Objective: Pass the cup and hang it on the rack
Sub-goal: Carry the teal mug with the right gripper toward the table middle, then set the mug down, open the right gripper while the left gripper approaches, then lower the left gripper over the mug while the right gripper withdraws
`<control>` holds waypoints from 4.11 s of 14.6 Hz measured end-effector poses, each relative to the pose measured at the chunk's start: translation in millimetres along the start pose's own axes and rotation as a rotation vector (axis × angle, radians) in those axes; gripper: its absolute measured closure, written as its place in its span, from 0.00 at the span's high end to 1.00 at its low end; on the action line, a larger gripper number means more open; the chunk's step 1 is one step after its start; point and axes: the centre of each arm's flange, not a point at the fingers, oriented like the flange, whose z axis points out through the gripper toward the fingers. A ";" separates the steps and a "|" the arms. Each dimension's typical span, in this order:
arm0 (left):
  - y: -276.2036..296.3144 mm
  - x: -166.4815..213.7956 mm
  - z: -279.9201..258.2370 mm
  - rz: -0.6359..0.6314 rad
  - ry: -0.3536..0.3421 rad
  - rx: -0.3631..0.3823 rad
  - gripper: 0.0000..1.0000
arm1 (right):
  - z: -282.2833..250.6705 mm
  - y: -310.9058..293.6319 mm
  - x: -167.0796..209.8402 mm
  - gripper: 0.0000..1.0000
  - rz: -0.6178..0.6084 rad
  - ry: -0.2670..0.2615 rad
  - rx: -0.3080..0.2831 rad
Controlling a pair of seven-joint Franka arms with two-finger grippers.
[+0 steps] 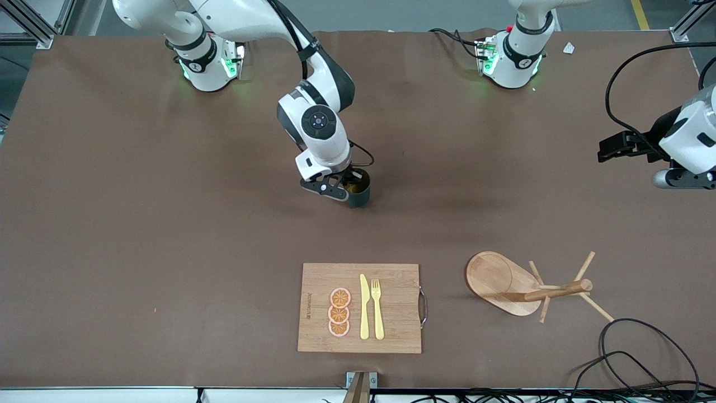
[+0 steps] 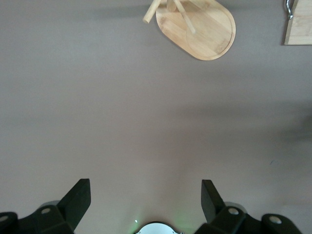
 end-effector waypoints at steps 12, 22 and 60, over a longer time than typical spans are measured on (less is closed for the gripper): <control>45.9 7.1 5.4 -0.100 0.014 0.030 1.00 | -40.9 -0.1 17.6 1.00 -0.022 -0.020 -0.025; 289.7 8.3 86.4 -0.343 0.117 0.032 1.00 | -193.5 197.7 181.9 1.00 -0.354 -0.162 -0.015; 601.3 -216.2 461.3 -0.518 0.912 0.181 0.74 | -351.5 405.7 263.8 1.00 -0.289 -0.093 -0.059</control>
